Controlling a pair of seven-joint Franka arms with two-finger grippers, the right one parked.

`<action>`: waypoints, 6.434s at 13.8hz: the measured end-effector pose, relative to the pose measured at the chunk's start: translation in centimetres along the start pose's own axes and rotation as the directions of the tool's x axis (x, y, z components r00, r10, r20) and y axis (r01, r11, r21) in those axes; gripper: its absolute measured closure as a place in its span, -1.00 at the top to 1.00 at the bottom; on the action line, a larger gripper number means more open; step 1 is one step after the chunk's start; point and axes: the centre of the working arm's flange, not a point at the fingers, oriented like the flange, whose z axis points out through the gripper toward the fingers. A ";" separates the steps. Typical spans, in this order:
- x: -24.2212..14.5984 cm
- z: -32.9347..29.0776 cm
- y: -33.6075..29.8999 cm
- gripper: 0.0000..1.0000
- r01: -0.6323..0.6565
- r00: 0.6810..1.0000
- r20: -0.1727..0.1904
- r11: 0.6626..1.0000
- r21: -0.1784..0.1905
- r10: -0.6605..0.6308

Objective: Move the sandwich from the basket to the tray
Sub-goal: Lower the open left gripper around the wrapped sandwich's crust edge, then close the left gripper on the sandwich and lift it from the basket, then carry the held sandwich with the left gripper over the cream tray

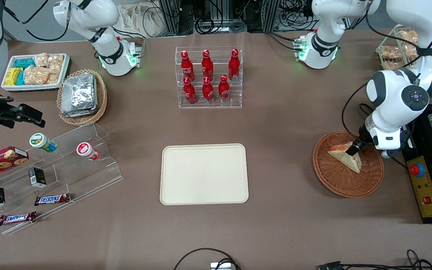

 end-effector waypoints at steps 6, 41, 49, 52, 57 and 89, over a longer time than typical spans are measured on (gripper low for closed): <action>0.2 2.9 0.3 1.00 0.052 0.999 -0.013 0.999 -0.010 -0.052; 0.1 -11.8 3.5 -0.63 -0.730 0.683 -0.016 0.683 -0.002 0.730; -2.9 -20.3 11.6 -0.63 -0.742 0.671 -0.004 0.670 -0.022 0.742; -5.6 -20.4 15.3 -0.63 -0.732 0.681 -0.011 0.680 -0.043 0.732; -11.9 -19.7 21.3 -0.63 -0.691 0.719 0.008 0.717 -0.092 0.695; -32.6 6.4 37.0 -0.63 -0.736 0.677 0.029 0.677 -0.002 0.735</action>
